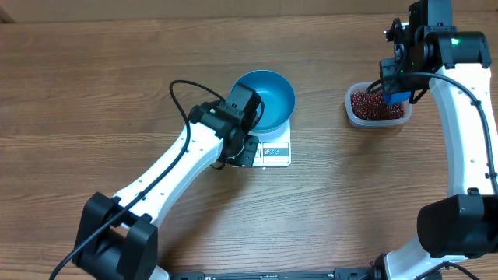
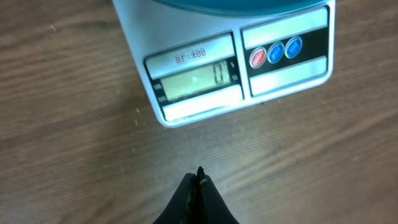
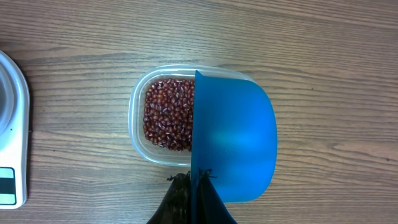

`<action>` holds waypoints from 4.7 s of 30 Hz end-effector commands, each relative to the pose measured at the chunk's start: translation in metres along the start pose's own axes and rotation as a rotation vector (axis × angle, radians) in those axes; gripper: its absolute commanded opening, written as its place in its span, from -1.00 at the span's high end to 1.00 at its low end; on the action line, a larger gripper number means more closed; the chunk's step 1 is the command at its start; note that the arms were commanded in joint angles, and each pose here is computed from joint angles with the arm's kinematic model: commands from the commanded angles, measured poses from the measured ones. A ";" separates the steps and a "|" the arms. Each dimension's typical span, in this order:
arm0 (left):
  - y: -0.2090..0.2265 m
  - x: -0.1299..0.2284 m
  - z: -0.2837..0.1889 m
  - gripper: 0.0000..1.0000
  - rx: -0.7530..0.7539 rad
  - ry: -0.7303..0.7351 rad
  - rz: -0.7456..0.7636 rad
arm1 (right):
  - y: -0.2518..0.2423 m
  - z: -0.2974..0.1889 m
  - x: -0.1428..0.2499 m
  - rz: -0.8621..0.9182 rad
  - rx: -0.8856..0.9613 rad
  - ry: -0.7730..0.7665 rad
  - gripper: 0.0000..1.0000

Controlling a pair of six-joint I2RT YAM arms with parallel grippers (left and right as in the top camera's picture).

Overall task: Scoop item into bowl and weigh 150g on scale
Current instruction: 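Lower the left gripper in front of the scale display, then push the blue cup down into the red beans with the right gripper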

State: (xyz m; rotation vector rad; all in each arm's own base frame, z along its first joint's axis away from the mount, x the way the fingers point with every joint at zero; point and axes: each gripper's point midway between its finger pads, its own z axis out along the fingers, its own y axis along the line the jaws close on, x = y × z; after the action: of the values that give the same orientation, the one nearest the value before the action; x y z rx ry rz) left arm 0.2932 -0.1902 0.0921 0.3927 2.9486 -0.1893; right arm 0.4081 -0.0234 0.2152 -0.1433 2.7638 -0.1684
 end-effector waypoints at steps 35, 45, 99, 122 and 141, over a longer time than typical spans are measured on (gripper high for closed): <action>0.002 0.023 0.026 -0.41 -0.086 -0.070 0.061 | -0.003 -0.005 -0.004 0.009 0.003 -0.021 0.92; 0.004 0.022 0.026 -0.77 -0.091 -0.073 0.059 | -0.002 -0.005 -0.003 0.008 0.002 -0.017 0.93; 0.006 0.022 0.026 -0.99 -0.104 -0.073 0.064 | -0.022 0.059 0.025 -0.080 0.138 0.290 0.93; 0.006 0.022 0.026 -0.99 -0.105 -0.074 0.068 | -0.020 0.095 0.014 -0.109 0.142 0.284 0.93; 0.006 0.023 0.026 -0.99 -0.106 -0.072 0.068 | 0.010 0.143 0.048 -0.043 0.018 0.337 0.93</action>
State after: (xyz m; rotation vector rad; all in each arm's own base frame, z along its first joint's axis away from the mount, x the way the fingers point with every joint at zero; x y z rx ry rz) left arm 0.2777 -0.1870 0.0656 0.4495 2.8502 -0.0599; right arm 0.4324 -0.0299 0.1039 -0.2669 2.9829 -0.3142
